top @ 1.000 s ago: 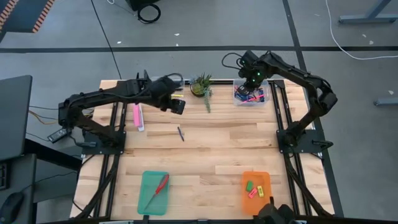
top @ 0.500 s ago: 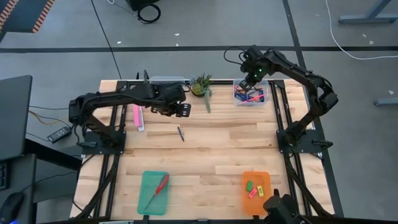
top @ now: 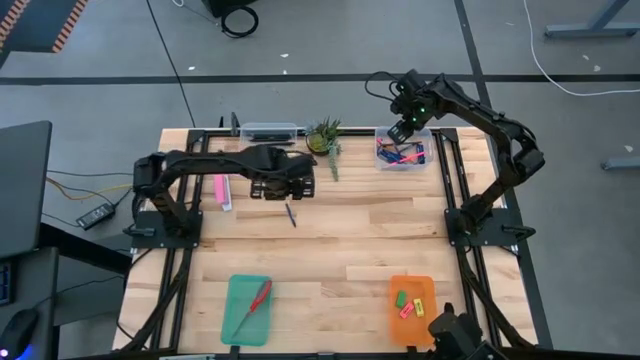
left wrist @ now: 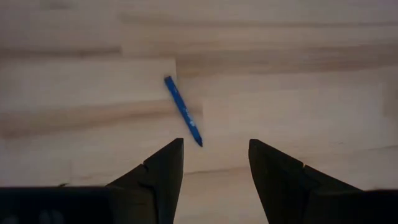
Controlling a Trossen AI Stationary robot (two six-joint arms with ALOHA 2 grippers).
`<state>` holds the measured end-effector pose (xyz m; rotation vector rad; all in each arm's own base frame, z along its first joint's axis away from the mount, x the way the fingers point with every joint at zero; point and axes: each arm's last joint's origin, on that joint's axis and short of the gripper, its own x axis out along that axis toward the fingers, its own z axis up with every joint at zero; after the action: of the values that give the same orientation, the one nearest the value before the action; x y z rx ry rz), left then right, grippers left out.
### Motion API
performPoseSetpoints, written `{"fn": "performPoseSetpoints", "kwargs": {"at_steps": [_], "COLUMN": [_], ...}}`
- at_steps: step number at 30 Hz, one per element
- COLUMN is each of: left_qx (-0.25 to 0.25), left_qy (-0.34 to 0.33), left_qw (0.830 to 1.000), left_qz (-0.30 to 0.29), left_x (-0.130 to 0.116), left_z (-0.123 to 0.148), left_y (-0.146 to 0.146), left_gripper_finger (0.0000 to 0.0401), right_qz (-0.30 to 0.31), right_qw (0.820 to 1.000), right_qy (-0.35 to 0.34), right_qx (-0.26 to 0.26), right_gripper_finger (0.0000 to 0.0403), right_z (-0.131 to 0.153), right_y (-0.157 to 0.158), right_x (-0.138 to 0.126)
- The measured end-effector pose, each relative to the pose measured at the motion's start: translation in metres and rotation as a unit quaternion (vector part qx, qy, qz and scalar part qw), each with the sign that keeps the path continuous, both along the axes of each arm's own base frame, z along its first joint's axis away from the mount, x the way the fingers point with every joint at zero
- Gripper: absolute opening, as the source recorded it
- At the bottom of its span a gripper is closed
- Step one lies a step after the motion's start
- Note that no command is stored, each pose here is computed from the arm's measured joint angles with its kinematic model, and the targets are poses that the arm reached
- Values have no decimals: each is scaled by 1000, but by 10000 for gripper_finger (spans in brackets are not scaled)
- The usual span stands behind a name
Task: Sort crayons/erasers/pens/pencils in bins
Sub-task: Put the blue crayon into the right transparent bin
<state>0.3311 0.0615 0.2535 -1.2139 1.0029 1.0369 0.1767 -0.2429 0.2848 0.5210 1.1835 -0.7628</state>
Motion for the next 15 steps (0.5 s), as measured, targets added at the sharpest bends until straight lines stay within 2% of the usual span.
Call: {"fn": "performPoseSetpoints", "kwargs": {"at_steps": [8, 15], "left_qx": [-65, -113], "left_qy": [48, 91], "left_qw": [995, 986], "left_qz": [59, 77], "left_x": [18, 28], "left_z": [-39, -72], "left_y": [-8, -10], "left_gripper_finger": [190, 190], "right_qz": [26, 73], "right_qw": [994, 988], "right_qy": [-90, -127], "right_qx": [65, 37], "right_gripper_finger": [133, 133], "right_z": [8, 35], "right_y": [18, 46], "right_x": [11, 12]}}
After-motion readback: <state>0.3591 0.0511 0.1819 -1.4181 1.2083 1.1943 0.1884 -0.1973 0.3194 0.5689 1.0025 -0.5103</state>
